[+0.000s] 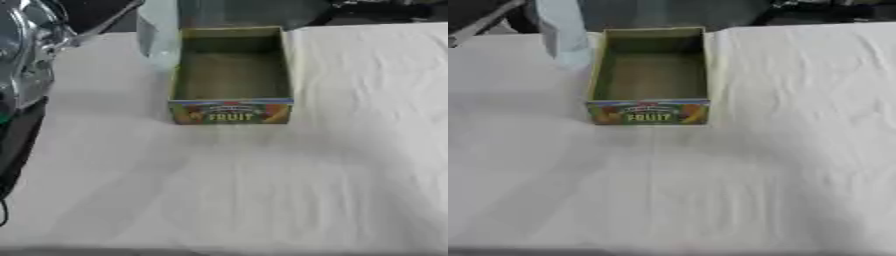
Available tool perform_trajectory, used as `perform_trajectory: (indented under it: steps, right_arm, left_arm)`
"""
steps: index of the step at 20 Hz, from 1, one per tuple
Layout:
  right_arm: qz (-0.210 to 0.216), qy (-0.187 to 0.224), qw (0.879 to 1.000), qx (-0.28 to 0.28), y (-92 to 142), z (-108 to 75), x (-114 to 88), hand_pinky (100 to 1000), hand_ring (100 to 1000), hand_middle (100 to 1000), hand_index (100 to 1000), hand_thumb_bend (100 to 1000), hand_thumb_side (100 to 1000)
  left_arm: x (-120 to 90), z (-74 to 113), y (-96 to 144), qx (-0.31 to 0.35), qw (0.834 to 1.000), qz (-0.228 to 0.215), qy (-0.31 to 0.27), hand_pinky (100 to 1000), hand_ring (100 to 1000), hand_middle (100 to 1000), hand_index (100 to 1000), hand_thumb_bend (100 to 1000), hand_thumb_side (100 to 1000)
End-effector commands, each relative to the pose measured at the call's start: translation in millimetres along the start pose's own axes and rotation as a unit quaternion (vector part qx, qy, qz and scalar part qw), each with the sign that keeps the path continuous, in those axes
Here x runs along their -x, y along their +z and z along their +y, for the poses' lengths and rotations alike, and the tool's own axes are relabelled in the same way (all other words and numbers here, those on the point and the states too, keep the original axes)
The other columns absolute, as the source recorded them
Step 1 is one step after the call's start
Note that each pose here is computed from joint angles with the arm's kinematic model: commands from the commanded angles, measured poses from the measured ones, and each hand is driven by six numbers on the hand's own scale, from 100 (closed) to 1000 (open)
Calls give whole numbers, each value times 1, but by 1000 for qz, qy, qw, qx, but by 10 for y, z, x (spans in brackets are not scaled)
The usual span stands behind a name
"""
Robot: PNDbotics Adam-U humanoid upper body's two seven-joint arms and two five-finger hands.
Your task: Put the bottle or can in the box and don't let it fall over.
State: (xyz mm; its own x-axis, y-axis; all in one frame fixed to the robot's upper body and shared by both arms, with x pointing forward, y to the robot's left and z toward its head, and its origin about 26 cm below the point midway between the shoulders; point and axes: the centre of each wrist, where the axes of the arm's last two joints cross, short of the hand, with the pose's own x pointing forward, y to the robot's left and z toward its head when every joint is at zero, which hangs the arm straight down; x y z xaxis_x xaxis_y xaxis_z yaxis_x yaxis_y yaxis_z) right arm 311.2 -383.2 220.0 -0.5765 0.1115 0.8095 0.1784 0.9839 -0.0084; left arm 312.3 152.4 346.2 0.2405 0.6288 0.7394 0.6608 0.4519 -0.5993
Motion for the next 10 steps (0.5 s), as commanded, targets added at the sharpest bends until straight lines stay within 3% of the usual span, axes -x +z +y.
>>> perform_trajectory:
  steps: [1,10]
  right_arm:
    - [-24,-2,1000,-11,-65,27,-120,811,902,1000,970,100,710]
    - [-32,-15,999,-24,-118,115,-147,812,903,1000,971,100,717]
  left_arm:
    - [-96,44,-102,-8,1000,-5,-20,164,268,290,900,479,812]
    - [-68,368,-497,-17,1000,7,7,132,218,267,911,471,829]
